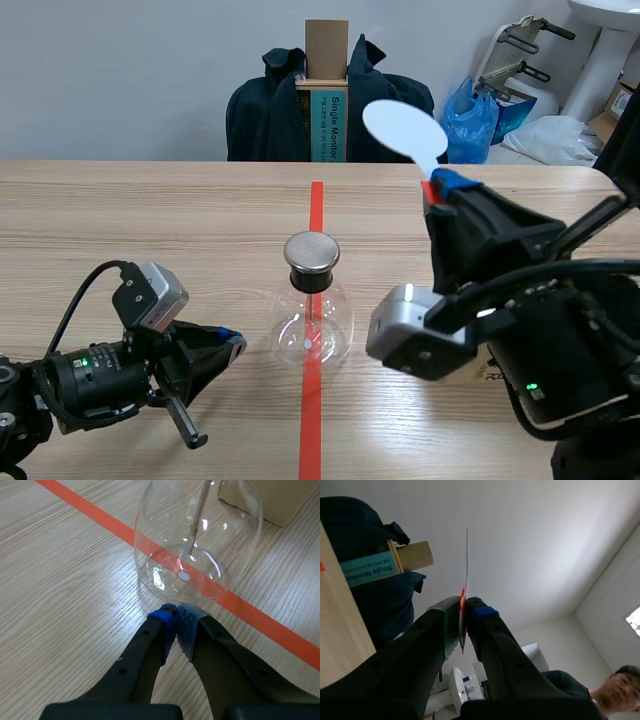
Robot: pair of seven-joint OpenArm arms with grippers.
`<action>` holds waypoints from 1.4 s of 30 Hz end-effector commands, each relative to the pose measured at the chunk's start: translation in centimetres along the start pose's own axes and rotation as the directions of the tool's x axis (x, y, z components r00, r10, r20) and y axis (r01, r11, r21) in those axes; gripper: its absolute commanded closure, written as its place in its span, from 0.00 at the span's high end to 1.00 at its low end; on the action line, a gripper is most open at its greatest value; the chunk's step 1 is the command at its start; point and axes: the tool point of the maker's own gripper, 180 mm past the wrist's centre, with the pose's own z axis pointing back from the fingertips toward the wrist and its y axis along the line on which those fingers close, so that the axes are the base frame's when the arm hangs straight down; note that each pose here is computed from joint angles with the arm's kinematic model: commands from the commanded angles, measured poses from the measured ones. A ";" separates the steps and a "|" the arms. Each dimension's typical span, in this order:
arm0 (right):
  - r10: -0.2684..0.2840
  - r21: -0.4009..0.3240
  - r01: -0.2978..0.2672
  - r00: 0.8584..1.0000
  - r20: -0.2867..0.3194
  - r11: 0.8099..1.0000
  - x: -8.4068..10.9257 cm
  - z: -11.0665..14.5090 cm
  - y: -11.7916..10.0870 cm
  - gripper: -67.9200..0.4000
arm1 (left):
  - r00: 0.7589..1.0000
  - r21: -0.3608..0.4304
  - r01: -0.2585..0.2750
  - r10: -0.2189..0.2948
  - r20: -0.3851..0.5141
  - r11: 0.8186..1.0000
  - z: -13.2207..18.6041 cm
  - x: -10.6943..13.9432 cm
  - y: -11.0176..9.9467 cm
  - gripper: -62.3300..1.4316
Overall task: Do the electroscope experiment.
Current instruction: 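Bring the plate to the electroscope and point at the metal foil, then move the plate toward and away from the electroscope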
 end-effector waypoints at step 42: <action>0.056 0.096 -0.085 0.961 0.272 0.992 3.6 2.0 4.5 0.02 | 0.999 0.005 0.005 -0.005 0.040 1.000 -0.3 1.2 0.0 0.06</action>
